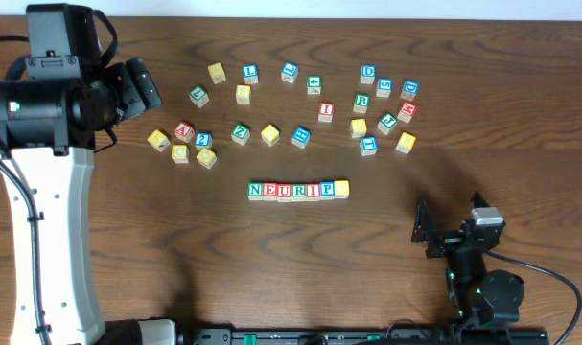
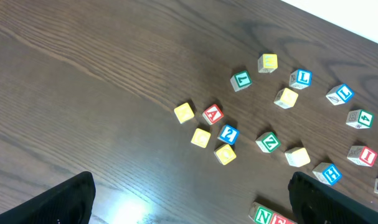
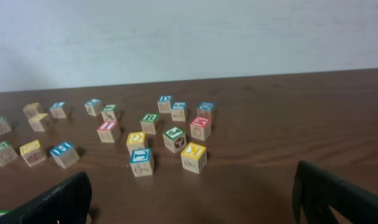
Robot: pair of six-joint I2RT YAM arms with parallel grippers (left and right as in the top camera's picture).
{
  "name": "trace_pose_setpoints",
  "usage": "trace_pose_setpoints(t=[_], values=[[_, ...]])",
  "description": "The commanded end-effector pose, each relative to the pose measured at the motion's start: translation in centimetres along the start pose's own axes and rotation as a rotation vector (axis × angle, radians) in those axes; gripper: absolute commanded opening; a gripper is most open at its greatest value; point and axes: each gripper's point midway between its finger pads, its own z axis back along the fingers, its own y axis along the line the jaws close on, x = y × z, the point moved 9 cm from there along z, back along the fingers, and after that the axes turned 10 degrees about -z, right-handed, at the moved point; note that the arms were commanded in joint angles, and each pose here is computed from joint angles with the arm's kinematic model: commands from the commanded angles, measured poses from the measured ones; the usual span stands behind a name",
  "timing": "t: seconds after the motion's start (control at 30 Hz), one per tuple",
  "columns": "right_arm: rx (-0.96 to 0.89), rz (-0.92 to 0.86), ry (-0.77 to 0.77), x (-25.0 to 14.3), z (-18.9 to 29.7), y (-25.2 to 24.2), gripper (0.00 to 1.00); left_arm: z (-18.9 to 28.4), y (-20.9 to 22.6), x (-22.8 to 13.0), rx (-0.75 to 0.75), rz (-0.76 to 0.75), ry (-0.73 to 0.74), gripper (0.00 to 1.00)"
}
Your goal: Spell out NEURIPS
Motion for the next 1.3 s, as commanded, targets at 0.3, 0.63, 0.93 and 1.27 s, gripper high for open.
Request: trace_pose_setpoints(t=[0.3,0.63,0.93,1.27], values=[[0.003,0.014,-0.009,0.05,0.05,-0.04,0.99,0.24,0.15,0.18,0.01,-0.01,-0.008,0.98],[0.002,0.014,-0.009,0.05,0.05,-0.04,0.99,0.24,0.15,0.18,0.01,-0.01,-0.008,0.98],[0.003,0.014,-0.009,0.05,0.05,-0.04,0.99,0.25,0.16,0.18,0.01,-0.01,-0.009,0.98],[0.002,0.014,-0.009,0.05,0.05,-0.04,0.99,1.09,0.39,-0.6,0.057,-0.065,-0.009,0.98]])
